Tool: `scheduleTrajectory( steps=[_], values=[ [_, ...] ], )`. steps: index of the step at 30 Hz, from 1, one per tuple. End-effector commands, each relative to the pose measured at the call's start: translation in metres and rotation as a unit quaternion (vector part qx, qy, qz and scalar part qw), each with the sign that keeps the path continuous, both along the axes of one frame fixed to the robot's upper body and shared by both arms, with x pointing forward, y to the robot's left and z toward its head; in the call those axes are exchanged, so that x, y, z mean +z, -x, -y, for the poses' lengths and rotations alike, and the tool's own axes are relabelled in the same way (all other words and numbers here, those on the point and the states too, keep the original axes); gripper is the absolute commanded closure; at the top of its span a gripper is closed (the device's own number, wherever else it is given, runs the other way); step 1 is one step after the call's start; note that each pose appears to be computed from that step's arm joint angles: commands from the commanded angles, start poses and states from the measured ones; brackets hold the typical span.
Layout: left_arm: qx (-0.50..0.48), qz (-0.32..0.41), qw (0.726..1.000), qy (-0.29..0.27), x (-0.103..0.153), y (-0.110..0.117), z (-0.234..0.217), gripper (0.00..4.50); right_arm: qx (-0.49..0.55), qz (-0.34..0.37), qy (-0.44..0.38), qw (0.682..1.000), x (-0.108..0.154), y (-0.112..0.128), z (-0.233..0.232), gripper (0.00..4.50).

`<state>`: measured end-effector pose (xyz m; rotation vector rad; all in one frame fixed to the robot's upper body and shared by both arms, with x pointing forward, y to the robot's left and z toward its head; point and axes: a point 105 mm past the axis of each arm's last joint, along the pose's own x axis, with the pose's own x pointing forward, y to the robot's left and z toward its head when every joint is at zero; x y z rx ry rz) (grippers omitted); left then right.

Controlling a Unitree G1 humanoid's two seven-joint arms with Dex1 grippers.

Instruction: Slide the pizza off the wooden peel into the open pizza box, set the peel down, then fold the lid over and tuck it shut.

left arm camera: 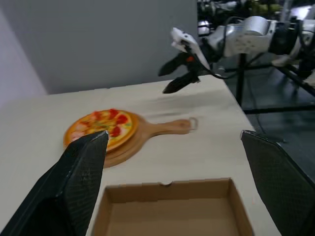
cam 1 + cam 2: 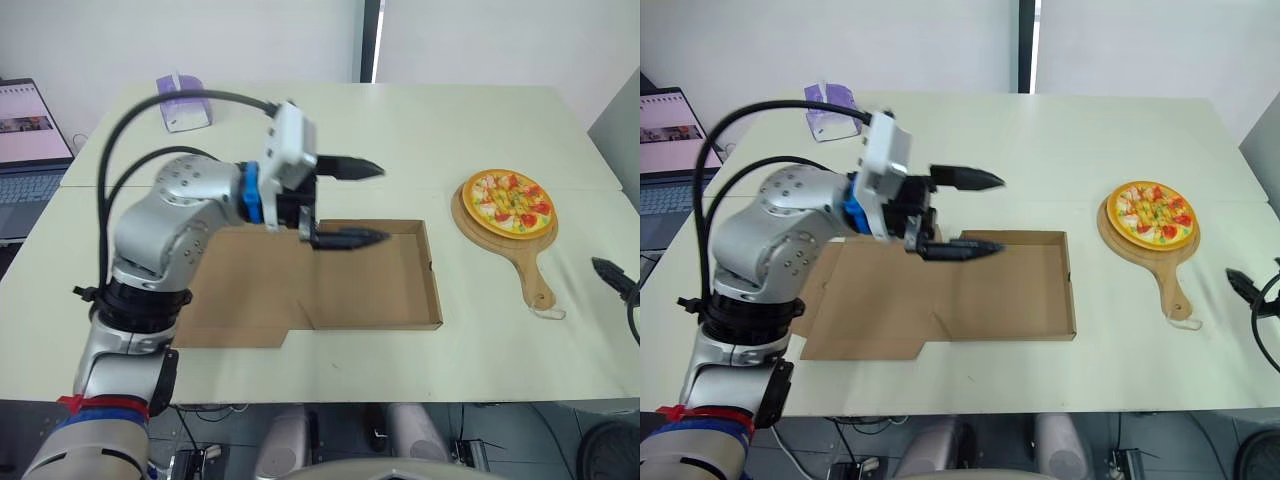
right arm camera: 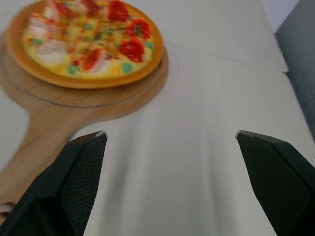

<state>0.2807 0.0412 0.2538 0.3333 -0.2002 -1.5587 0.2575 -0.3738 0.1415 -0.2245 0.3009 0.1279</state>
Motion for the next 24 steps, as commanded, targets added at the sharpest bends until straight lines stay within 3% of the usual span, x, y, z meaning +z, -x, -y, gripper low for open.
scheduleTrajectory(
  steps=[1,5,13,24],
  values=[
    [-0.026,0.041,0.999,0.004,0.009,0.009,0.011,0.04,0.047,-0.02,-0.02,0.998,0.005,0.006,-0.037,0.0],
    [-0.03,0.044,0.999,0.012,0.01,0.012,0.018,0.04,0.064,-0.048,-0.044,0.996,-0.005,0.005,-0.061,0.0],
    [-0.006,0.045,0.999,0.016,0.009,0.01,0.014,0.04,0.02,-0.084,-0.023,0.996,-0.04,-0.021,-0.06,0.0],
    [0.003,0.043,0.999,0.019,0.009,0.015,0.014,0.04,-0.029,-0.083,-0.025,0.996,-0.063,-0.046,-0.048,0.0]
  ],
)
